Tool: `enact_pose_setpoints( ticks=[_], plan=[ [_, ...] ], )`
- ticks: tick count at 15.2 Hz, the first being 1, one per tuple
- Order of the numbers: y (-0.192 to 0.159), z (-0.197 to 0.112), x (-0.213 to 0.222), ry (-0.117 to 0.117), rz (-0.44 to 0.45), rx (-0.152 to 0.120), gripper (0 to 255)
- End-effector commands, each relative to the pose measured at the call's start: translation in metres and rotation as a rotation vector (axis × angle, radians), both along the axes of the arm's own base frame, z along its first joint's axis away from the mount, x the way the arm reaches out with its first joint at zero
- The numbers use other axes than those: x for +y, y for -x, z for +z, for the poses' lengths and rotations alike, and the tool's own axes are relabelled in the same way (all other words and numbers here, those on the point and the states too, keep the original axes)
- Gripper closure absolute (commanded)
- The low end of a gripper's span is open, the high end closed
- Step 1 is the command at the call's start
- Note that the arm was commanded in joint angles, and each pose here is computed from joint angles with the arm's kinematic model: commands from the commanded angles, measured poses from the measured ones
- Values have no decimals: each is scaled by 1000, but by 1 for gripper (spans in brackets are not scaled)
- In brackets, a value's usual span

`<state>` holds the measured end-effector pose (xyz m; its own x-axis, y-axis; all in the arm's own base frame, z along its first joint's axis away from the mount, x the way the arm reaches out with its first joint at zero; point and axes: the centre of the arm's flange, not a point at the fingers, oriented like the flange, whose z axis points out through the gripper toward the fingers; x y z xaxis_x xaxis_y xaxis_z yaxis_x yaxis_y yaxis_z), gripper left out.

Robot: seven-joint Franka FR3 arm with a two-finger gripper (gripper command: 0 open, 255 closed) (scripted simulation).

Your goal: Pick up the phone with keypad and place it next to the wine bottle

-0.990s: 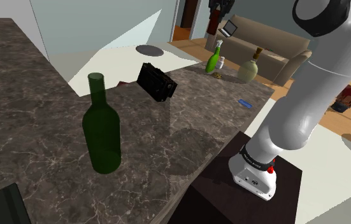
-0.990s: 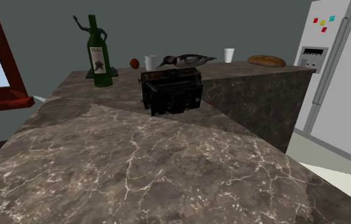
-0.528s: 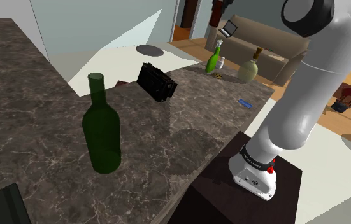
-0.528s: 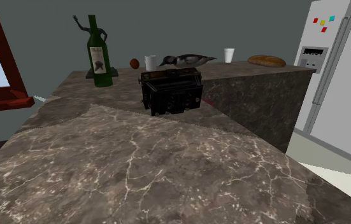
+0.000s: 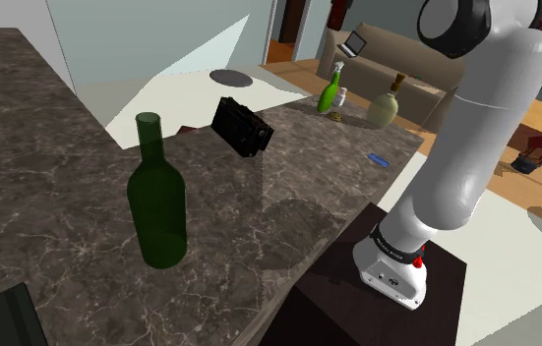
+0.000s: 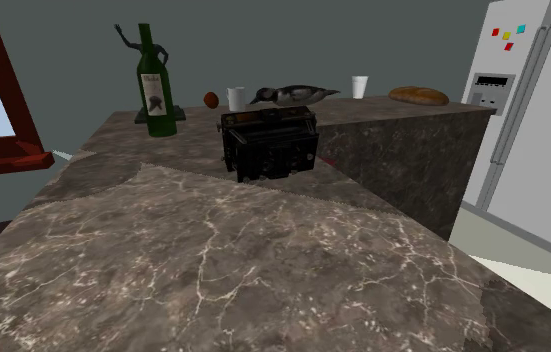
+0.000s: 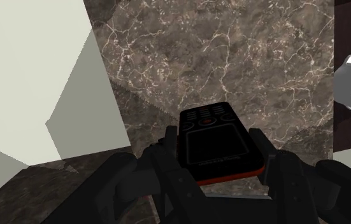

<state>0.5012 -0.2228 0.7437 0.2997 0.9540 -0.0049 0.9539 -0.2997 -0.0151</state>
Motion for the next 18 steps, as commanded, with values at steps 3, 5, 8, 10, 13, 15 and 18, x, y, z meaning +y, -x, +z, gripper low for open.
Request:
enact_pose_setpoints(
  ticks=[3, 5, 8, 10, 13, 15, 18],
  plan=[
    [16, 1, 43, 1, 0, 0, 255],
    [26, 1, 67, 1, 0, 0, 255],
    [41, 1, 104, 1, 0, 0, 255],
    [51, 1, 128, 1, 0, 0, 255],
    [65, 2, 165, 1, 0, 0, 255],
    [75, 2, 190, 1, 0, 0, 255],
    [90, 2, 226, 1, 0, 0, 255]
  ],
)
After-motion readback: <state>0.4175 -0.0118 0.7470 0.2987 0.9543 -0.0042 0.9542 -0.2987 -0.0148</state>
